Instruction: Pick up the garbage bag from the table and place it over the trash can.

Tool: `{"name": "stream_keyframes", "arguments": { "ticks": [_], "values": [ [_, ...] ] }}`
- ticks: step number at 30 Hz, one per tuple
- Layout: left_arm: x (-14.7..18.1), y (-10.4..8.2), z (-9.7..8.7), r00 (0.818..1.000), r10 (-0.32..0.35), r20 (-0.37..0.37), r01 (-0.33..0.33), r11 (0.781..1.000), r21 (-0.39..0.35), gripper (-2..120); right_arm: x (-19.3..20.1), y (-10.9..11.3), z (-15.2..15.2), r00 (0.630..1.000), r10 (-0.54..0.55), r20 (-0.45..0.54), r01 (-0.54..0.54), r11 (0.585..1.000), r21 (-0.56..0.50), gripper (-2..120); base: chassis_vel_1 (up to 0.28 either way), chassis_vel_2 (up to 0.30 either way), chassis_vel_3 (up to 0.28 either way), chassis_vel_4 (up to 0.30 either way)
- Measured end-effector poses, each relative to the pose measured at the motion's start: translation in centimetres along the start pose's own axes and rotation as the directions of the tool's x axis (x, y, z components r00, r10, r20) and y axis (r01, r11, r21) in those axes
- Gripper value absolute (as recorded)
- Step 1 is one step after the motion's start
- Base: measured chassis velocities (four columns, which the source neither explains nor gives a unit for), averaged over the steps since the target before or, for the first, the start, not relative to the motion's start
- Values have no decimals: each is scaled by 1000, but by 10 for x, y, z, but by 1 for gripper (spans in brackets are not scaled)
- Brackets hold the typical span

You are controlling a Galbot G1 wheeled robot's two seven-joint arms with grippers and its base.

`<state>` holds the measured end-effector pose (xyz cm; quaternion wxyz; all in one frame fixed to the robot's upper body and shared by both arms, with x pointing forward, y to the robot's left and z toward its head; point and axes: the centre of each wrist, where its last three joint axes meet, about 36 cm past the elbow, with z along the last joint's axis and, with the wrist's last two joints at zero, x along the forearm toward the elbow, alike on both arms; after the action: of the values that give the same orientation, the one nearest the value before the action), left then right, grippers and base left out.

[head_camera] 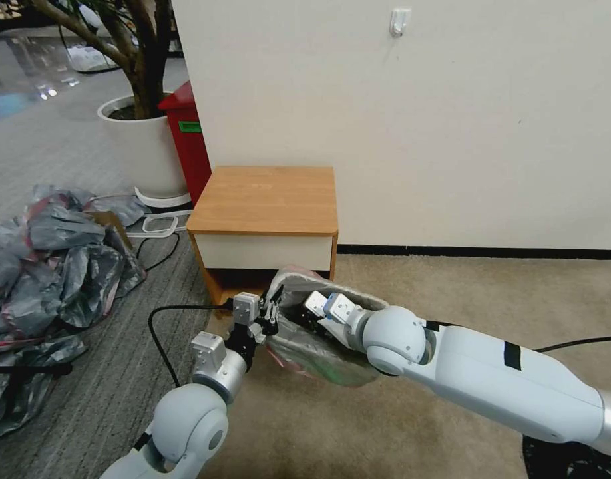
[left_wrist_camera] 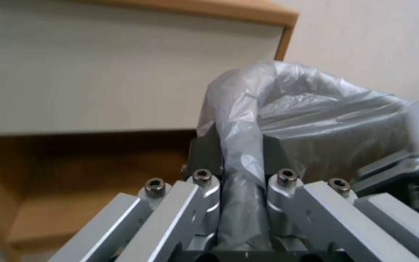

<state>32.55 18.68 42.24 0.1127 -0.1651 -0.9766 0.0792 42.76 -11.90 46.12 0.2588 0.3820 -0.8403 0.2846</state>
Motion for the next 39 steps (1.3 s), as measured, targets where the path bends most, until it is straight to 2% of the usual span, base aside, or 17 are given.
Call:
{"name": "stream_keyframes", "arguments": {
  "ticks": [4, 6, 11, 16, 20, 23, 26, 29, 31, 33, 34, 35, 39],
  "values": [
    [-4, 0, 7, 999, -25, -24, 27, 997, 68, 8, 8, -2, 0, 1000, -13, 13, 13, 1000, -20, 4, 0, 0, 0, 0],
    [-5, 1, 9, 998, -43, -38, 47, 993, 110, 8, 14, -4, 0, 1000, -23, 20, 24, 999, -27, 0, 0, 0, 0, 0],
    [-6, 5, 11, 994, -90, -69, 101, 977, 188, 8, 32, -6, 14, 999, -47, 20, 49, 997, -65, 0, 0, 0, 0, 0],
    [-7, 12, 15, 986, -131, -101, 151, 961, 234, 8, 65, -3, 27, 997, -38, 61, 46, 988, -151, 0, 0, 0, 0, 0],
    [-6, 14, 17, 984, -140, -111, 164, 955, 246, 8, 78, 0, 33, 996, -18, 92, 35, 981, -189, 0, 0, 0, 0, 0],
    [-7, 17, 20, 981, -154, -121, 180, 950, 256, 8, 99, 6, 51, 986, 52, 159, -10, 966, -258, 0, 0, 0, 0, 0],
    [-8, 17, 20, 979, -157, -128, 186, 946, 265, 8, 109, 8, 57, 976, 104, 189, -43, 953, -300, 0, 0, 0, 0, 0],
    [-4, 18, 21, 975, -160, -155, 199, 938, 282, 8, 118, 11, 61, 947, 208, 245, -110, 927, -359, 0, 0, 0, 0, 0],
    [-2, 18, 22, 973, -162, -164, 204, 936, 286, 8, 120, 11, 61, 936, 240, 259, -129, 916, -380, 0, 0, 0, 0, 0],
    [7, 18, 24, 968, -169, -186, 219, 932, 289, 8, 124, 17, 60, 896, 340, 285, -189, 874, -447, 2, 0, 0, 0, 0],
    [11, 18, 25, 966, -173, -194, 224, 931, 287, 8, 125, 22, 61, 869, 398, 292, -224, 845, -485, 7, 0, 0, 0, 0],
    [11, 18, 25, 966, -173, -194, 224, 931, 287, 8, 125, 22, 61, 869, 398, 292, -224, 845, -485, 7, 0, 0, 0, 0],
    [25, 15, 28, 960, -177, -219, 237, 928, 288, 8, 130, 49, 80, 752, 592, 288, -356, 734, -579, 25, 0, 0, 0, 0]
  ]
}}
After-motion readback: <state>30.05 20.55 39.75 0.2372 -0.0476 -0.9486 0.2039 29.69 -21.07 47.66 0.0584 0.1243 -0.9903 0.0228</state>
